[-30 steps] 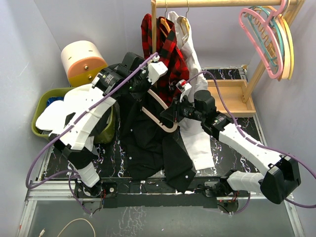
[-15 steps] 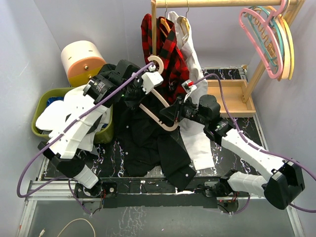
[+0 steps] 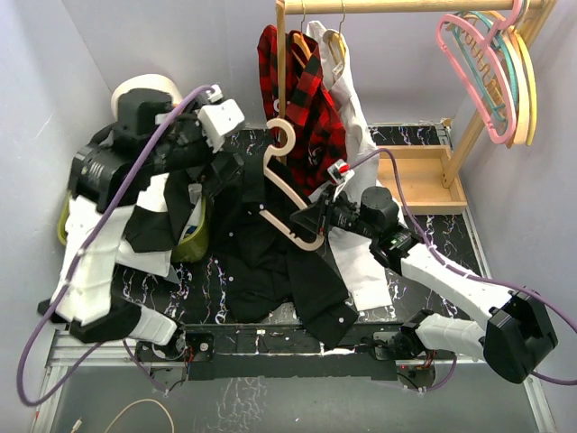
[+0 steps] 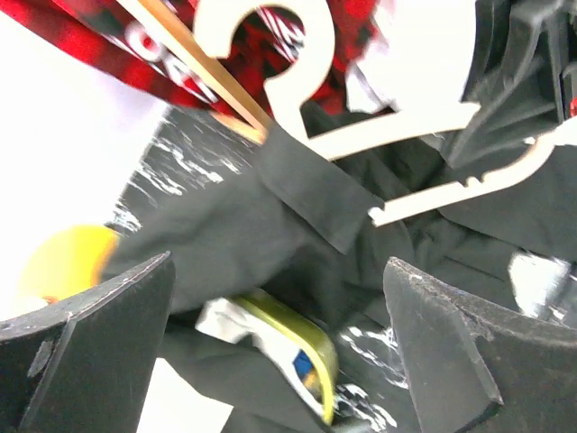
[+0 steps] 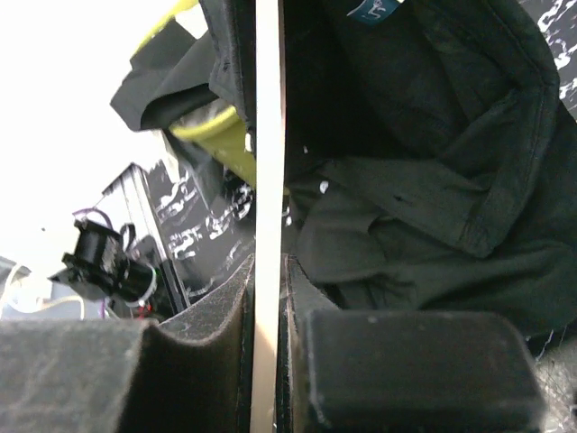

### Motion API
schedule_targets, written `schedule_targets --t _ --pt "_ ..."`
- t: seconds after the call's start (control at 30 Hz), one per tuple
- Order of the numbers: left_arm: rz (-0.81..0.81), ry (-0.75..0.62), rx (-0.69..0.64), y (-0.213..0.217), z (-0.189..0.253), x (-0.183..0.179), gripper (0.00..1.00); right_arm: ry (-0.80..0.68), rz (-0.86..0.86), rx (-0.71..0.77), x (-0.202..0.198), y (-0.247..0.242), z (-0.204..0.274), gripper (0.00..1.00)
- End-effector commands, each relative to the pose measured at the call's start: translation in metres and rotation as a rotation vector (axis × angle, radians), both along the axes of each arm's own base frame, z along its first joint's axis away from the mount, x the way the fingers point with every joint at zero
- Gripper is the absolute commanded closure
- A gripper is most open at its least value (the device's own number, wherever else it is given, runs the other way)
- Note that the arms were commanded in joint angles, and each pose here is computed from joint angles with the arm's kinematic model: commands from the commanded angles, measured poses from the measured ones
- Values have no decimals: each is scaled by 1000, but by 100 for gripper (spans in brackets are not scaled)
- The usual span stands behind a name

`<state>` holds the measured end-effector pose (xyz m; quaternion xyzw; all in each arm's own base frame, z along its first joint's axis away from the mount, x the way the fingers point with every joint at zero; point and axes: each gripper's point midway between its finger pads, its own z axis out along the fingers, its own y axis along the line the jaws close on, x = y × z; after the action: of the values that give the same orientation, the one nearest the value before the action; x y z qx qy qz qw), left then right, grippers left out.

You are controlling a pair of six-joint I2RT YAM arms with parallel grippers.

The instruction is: Place the shirt on the hanger

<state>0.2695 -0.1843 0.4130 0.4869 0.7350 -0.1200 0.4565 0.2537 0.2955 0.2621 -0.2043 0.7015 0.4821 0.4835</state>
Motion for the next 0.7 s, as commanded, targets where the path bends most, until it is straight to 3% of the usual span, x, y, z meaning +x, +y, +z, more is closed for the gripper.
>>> schedule_targets --t 0.0,0.07,0.23,0.5,0.67 --pt "-54 -300 -20 9 41 0 3 -217 90 15 -17 0 23 92" --pt "-149 -343 27 5 30 -4 3 -244 100 -9 -22 -4 17 92" --pt "-359 -158 38 -19 1 -15 13 -327 83 -36 -28 -15 17 92" --pt "-483 101 -66 -39 -26 -6 12 -446 96 -88 -36 -23 14 92" --pt "-512 124 -112 -45 -23 -2 13 -479 94 -102 -38 -26 12 92"
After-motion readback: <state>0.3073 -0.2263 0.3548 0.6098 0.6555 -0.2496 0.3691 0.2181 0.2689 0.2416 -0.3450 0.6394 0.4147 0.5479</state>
